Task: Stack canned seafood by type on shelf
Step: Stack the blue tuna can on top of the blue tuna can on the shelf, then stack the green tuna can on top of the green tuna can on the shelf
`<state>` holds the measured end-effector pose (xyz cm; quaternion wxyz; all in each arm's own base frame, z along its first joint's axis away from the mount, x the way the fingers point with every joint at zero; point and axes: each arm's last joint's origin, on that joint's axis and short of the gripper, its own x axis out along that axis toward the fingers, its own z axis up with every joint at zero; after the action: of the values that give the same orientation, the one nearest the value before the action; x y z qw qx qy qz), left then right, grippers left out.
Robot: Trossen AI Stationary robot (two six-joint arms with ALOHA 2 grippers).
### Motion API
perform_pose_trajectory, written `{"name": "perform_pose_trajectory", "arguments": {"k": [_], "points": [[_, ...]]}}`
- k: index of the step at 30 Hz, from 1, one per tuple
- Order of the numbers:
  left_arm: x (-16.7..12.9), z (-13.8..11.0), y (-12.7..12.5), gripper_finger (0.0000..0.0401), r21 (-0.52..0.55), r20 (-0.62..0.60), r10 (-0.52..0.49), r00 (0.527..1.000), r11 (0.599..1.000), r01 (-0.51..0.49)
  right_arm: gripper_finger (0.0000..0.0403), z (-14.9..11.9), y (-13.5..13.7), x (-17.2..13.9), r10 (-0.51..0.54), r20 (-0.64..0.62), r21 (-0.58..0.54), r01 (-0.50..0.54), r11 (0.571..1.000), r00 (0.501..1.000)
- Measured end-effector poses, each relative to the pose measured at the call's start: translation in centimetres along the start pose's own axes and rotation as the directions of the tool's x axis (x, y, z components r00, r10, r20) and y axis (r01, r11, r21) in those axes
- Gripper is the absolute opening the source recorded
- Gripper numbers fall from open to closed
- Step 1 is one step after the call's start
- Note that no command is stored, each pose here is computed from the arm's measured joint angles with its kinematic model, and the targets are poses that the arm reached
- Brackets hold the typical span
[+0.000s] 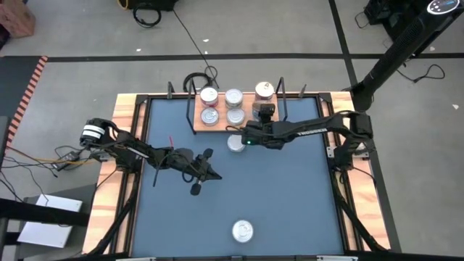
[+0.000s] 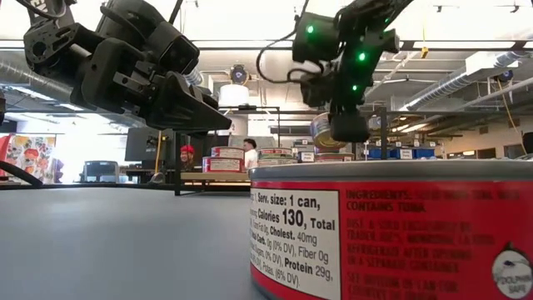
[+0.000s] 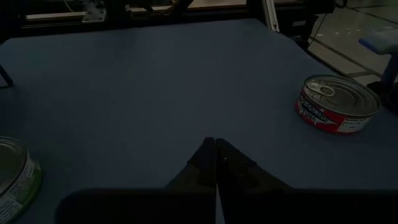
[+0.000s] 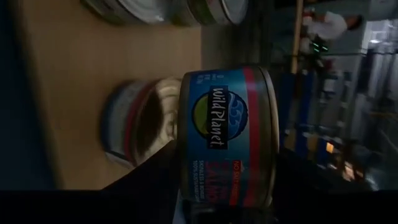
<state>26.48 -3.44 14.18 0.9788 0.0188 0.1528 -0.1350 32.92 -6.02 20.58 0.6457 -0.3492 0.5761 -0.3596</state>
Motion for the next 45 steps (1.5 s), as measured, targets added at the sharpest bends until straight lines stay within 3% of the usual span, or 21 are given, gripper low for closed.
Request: {"name": "perform_pose_trajectory", "arguments": {"k": [7,13,30,40,45], "points": [[0.0,0.0,0.0,0.0005,0.001,0.000,0.000,1.000,1.000,0.000,0.0203,0.1,0.4,1.7,-0.049,-0.057,0.002,0.049,0.999,0.997],[0.0,0.0,0.0,0.0005,-0.001,0.000,0.002,1.000,1.000,-0.002,0.0208,0.0,0.3,2.3,0.015,-0.057,0.028,-0.014,1.000,0.998],[0.0,0.0,0.0,0.0005,-0.012,0.000,0.013,1.000,1.000,-0.013,0.0345,-0.2,0.2,2.2,0.074,-0.050,0.004,-0.073,0.997,0.996],[0.0,0.0,0.0,0.0005,-0.055,-0.001,0.016,1.000,0.998,-0.016,0.0334,-1.3,-2.3,-0.7,0.052,0.007,0.078,-0.052,0.996,0.999],[0.0,0.0,0.0,0.0005,-0.056,-0.001,0.016,1.000,0.998,-0.016,0.0315,-2.1,-3.1,-3.9,0.090,0.093,0.208,-0.108,0.972,0.992]]}}
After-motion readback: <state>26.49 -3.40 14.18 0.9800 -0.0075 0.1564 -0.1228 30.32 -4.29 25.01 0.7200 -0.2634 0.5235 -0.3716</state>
